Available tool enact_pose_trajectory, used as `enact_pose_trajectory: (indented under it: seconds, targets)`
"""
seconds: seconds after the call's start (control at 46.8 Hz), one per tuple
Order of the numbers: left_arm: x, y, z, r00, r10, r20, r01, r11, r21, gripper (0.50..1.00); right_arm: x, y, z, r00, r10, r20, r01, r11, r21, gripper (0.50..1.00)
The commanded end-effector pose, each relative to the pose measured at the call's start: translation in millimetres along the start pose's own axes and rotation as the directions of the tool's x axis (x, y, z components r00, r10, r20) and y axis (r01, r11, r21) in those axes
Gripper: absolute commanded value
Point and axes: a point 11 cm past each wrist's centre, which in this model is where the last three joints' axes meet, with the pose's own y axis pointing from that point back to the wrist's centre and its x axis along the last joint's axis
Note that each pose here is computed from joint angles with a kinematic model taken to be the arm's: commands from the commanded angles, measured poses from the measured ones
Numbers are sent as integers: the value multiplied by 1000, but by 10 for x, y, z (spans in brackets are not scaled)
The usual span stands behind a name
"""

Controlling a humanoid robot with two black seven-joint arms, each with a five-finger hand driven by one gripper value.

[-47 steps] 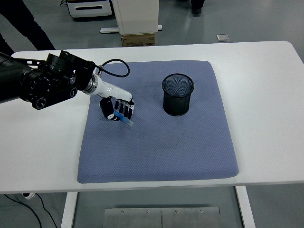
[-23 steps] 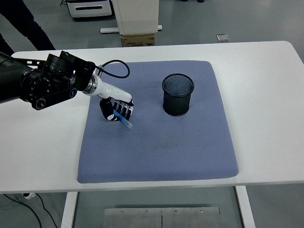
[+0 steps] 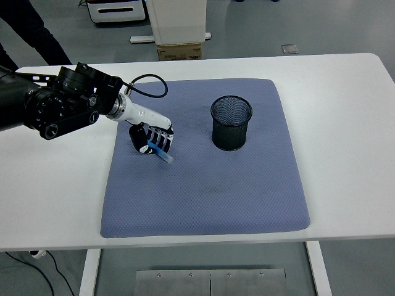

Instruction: Left hand places marker in pen holder

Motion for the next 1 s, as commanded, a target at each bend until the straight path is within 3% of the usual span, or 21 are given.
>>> enact_pose_trajectory:
  seconds: [0.0, 0.684, 0.983]
  targets:
    - [32, 12, 10, 1000, 7, -1, -7, 1000, -2, 500, 0, 0, -1, 1000, 0, 0, 0, 1000, 0, 1000]
    - [471, 195, 200, 992, 98, -84, -104, 992, -66, 500, 0, 0, 1, 1000, 0, -1, 0, 1000, 0, 1000]
    - [742, 229, 465, 980, 157, -121, -173, 975, -137, 500, 0, 0, 1, 1000, 0, -1, 0, 1000, 0, 1000]
